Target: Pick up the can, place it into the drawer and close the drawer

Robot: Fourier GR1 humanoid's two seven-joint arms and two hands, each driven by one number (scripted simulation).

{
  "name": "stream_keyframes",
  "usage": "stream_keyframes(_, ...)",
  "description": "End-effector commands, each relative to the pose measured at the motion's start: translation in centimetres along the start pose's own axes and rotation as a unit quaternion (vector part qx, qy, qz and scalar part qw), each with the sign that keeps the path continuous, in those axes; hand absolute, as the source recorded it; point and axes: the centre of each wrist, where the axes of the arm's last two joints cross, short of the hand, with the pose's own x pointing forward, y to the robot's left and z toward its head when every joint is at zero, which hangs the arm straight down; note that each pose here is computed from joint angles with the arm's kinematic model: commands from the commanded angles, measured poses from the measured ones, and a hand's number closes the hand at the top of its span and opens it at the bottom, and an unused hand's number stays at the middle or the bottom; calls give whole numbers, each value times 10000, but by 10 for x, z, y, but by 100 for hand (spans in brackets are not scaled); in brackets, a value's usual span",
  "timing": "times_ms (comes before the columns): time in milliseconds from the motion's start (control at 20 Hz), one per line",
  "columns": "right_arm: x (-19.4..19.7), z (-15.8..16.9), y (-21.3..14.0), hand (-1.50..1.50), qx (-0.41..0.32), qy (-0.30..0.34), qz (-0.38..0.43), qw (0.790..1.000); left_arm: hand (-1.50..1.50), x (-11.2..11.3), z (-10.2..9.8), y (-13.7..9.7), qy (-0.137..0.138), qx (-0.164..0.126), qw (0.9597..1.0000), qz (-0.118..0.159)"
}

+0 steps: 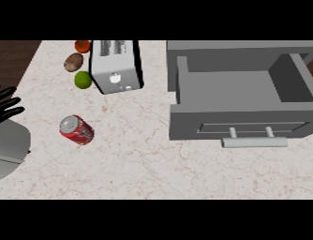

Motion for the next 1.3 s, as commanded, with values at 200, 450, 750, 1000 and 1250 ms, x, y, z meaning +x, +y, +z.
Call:
stream_keyframes(200,5,10,-10,-150,56,-68,9,10000,-150,-23,-24,12,167,393,9990,162)
stream_keyframes(450,-1,12,-13,-150,131,14,-76,9999,-150,-42,-26,8,306,390,9987,103)
stream_keyframes(750,1,13,-21,-150,-26,-43,-90,9999,-150,-58,-26,15,307,613,9976,-51)
stream_keyframes(1000,12,19,-29,-150,84,32,27,10000,-150,-85,-40,36,349,697,9970,-27)
stream_keyframes(1250,10,26,-29,-150,-20,-14,19,10000,-150,-121,-40,40,346,981,9945,-147)
